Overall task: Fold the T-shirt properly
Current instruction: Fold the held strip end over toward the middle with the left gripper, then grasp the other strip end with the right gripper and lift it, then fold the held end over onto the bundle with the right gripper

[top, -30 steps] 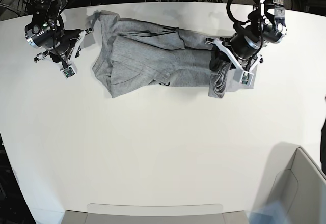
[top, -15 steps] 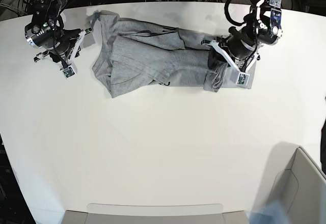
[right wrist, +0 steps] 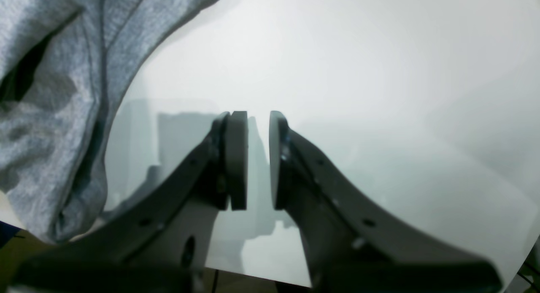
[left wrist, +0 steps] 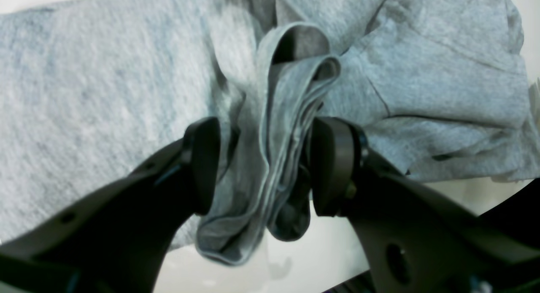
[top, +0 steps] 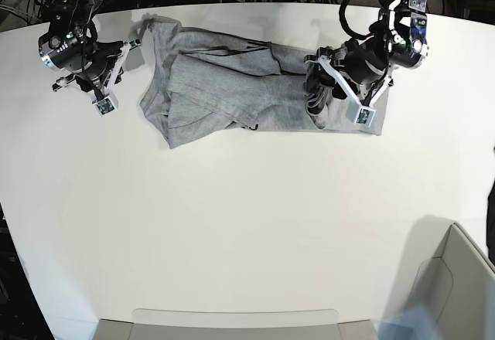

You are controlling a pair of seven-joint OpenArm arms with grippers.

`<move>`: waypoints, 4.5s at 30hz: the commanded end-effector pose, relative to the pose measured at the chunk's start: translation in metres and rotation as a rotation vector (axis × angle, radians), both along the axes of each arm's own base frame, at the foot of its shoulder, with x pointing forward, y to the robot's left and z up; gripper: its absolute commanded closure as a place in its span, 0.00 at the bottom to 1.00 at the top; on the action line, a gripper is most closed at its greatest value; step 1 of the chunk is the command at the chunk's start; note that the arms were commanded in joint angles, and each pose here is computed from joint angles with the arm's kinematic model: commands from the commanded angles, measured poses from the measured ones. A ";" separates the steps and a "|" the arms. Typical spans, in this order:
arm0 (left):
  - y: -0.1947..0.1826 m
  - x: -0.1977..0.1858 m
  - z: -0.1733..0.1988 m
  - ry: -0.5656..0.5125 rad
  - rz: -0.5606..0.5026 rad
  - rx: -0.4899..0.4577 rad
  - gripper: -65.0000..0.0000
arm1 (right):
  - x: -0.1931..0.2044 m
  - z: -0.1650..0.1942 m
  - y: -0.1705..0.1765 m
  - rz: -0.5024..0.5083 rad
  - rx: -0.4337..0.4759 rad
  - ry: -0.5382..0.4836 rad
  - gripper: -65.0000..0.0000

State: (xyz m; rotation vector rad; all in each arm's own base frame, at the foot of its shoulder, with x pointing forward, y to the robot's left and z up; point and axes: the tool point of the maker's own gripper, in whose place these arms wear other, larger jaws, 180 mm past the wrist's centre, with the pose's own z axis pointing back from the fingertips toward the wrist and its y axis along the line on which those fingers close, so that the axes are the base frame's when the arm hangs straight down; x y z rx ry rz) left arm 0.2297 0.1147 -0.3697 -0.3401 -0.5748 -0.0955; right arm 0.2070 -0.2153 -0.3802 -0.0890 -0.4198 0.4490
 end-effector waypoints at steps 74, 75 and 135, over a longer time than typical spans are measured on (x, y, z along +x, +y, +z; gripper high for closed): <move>0.036 0.002 -0.015 0.031 0.094 0.045 1.00 | -0.006 -0.035 0.059 -0.334 0.857 -0.038 0.47; 0.035 0.001 -0.015 0.032 0.092 0.045 1.00 | -0.007 -0.037 0.060 -0.332 0.858 -0.029 0.47; 0.079 0.001 -0.009 0.017 0.247 0.062 1.00 | 0.105 0.056 0.008 -0.405 0.572 -0.273 1.00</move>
